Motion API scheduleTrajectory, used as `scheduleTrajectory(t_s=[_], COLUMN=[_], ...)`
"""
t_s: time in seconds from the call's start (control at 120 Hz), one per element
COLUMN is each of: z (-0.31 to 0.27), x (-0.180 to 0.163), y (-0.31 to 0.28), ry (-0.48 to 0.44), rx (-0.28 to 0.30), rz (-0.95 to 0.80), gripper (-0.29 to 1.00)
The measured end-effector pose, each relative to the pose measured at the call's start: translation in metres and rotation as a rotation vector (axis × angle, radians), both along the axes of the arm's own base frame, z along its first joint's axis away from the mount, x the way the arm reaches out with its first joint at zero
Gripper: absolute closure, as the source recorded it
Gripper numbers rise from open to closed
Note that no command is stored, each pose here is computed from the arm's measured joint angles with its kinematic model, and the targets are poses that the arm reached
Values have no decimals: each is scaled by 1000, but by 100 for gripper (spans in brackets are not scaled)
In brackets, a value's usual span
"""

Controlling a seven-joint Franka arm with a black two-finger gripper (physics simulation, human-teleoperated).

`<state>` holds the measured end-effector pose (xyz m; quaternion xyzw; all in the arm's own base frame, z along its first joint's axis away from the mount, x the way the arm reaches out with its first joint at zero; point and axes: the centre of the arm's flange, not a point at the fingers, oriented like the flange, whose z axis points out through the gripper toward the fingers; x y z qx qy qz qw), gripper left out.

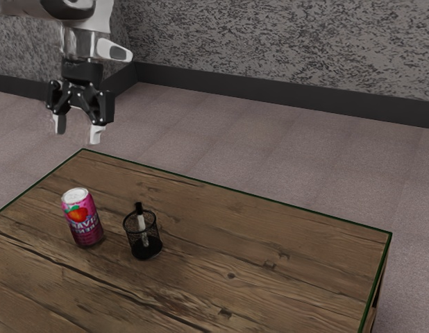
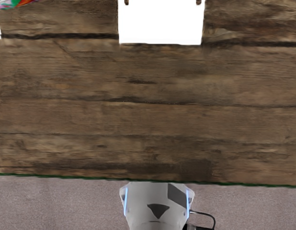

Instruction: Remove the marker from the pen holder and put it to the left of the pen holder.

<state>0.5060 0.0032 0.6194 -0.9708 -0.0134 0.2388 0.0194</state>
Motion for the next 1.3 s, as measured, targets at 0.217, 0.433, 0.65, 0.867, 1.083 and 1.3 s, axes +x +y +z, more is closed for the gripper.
scheduleTrajectory(t_s=[0.217, 0.433, 0.65, 0.867, 1.083, 1.3], z=[12, -122, -248, -226, -239, -262], x=[41, 7, 15, 51, 76, 78], y=[0, -113, -108, -54, -8, -25], ry=[-330, -90, 20, -129, -149, -139], rx=[11, 78, 82, 58, 62, 19], rz=[-7, -339, -394, -298, -193, -148], gripper=[0, 0, 0, 0, 0, 2])
